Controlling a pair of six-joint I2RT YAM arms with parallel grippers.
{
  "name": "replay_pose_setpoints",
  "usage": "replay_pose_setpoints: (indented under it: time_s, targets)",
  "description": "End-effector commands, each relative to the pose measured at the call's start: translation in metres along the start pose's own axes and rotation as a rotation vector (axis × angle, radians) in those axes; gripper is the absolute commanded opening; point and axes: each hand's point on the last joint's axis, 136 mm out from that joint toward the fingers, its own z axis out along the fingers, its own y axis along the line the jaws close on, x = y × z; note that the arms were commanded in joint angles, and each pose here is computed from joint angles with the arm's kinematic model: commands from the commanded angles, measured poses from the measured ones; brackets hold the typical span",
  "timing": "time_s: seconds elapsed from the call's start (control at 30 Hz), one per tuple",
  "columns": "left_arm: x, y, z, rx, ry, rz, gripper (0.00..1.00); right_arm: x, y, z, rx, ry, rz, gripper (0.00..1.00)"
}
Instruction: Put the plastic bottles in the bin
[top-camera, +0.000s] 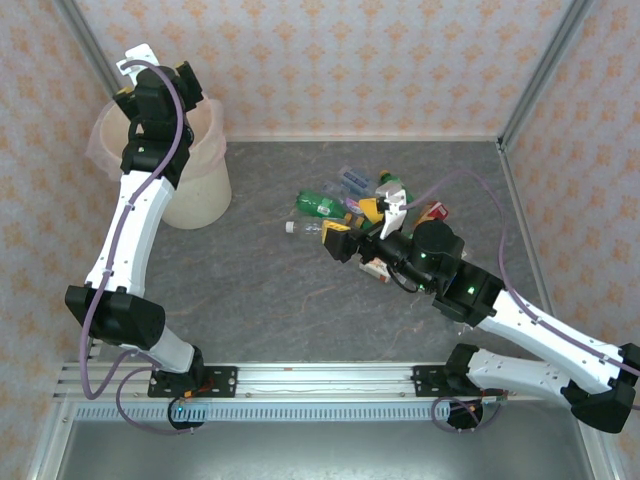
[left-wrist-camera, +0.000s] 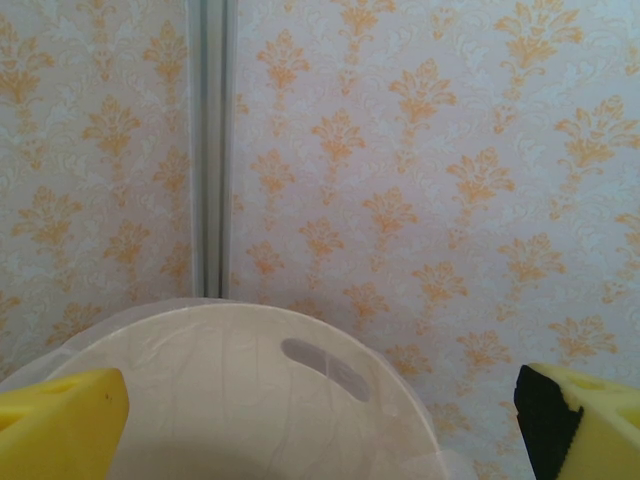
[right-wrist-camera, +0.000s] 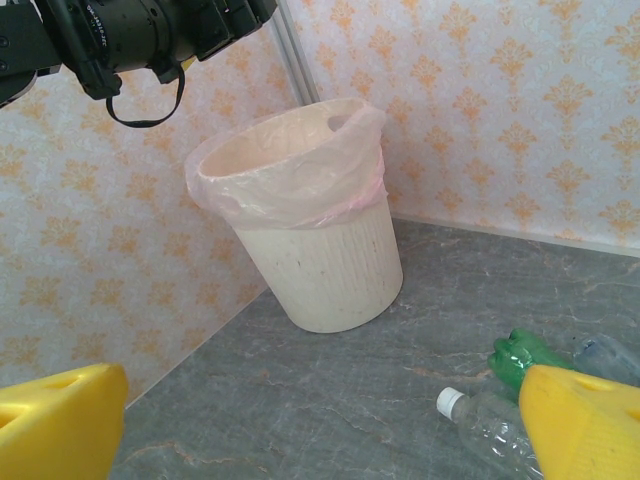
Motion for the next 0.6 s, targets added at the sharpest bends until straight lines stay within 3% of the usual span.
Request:
replay_pose_setpoints:
  time_s: [0.0, 0.13, 0.3, 0.57]
  targets:
    - [0.002, 0.001, -0.004, 0.018, 0.012, -0.020, 0.99, -0.012, 0.006, -0.007, -0.020, -0.027, 0.008, 1.00]
    - [0.011, -0.005, -0.006, 0.061, 0.040, -0.048, 0.99, -0.007, 0.000, -0.007, 0.008, -0.024, 0.014, 1.00]
    - [0.034, -0.018, -0.015, 0.173, 0.106, -0.120, 0.99, 0.008, -0.028, -0.005, 0.149, -0.014, 0.054, 1.00]
    - [0.083, -0.045, -0.049, 0.378, 0.223, -0.225, 0.96, 0.060, -0.080, -0.004, 0.338, 0.078, 0.112, 1.00]
